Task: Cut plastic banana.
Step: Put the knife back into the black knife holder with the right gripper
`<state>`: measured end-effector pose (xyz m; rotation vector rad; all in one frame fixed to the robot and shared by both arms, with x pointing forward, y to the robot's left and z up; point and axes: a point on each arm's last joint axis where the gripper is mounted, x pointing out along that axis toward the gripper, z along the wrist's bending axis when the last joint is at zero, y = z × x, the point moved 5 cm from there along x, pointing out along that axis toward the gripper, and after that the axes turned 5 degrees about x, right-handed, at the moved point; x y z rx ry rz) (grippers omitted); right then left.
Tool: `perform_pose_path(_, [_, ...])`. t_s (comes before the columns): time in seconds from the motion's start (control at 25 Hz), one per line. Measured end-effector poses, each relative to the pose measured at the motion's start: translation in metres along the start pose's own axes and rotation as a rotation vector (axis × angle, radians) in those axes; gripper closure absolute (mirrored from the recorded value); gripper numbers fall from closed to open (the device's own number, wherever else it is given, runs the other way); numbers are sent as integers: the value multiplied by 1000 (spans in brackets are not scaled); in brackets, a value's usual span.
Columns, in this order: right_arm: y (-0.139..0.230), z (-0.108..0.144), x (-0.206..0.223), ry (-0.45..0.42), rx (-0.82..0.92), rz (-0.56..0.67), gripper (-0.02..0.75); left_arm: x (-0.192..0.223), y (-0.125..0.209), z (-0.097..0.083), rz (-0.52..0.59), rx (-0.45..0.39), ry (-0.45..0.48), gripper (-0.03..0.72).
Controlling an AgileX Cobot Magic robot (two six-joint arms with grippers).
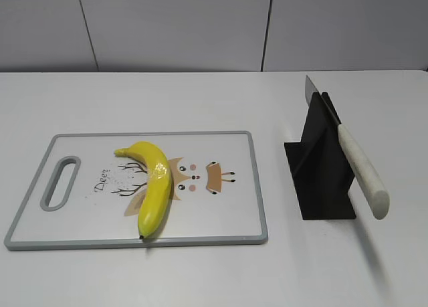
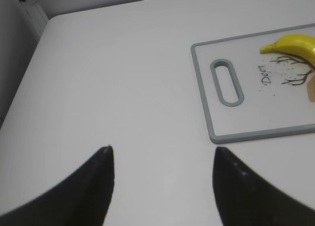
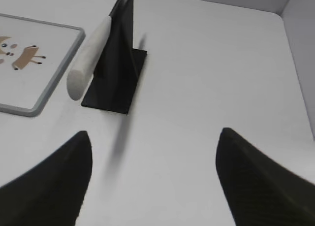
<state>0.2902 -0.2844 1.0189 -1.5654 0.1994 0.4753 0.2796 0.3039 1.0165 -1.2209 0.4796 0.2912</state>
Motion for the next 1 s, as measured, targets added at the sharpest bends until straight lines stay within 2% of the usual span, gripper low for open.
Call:
perform_pose_path(0.16, [0,-2,0,38,17,-1,145,0,0,0,0,0,0,105])
perform_pose_path(1.0, [0,-2,0,39,18,-1,145,0,0,0,0,0,0,105])
